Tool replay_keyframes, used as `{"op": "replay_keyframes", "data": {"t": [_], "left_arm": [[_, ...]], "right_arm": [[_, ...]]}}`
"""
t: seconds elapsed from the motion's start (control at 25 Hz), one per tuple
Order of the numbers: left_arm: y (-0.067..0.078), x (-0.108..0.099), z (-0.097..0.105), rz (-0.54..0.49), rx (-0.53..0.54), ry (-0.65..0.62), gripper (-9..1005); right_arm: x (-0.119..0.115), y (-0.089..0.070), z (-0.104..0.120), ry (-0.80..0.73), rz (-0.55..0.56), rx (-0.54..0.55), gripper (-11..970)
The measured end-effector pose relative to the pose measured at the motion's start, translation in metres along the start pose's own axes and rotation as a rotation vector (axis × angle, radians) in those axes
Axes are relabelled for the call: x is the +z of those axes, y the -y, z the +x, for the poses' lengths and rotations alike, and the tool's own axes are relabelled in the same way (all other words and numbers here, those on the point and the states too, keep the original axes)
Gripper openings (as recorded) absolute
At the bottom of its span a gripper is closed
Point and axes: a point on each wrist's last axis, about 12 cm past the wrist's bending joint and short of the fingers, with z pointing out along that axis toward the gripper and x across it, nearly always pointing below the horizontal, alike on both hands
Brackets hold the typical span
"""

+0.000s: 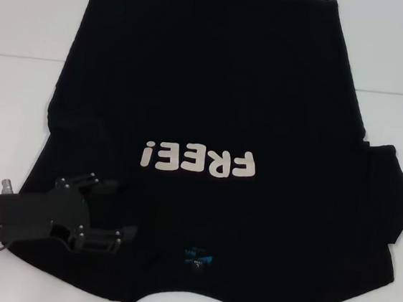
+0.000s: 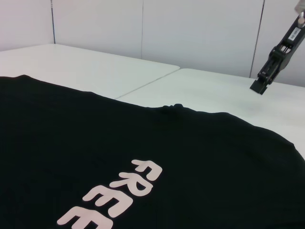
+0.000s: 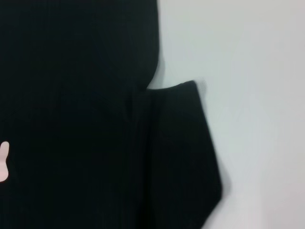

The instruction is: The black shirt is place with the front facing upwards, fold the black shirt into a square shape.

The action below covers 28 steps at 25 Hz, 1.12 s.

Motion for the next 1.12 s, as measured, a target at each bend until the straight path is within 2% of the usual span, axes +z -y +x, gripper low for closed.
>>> {"op": "replay_keyframes", "data": {"t": [0.2, 0.52, 1.12], "left_arm": [[-0.001, 0.001, 0.000, -0.007, 0.005, -0.006, 938], [0.000, 0.005, 0.002, -0.010, 0.016, -0.028, 937], [-0.002, 0.006, 0.001, -0.017, 0.020, -0.031, 937]], "right_arm": [[0.021, -0.003, -0.005, -0.024, -0.018, 0.006, 738], [0.039, -0.011, -0.010, -0.029, -0.017, -0.002, 735], [0.055, -0.013, -0.008, -0.019, -0.003, 0.005, 734]]}}
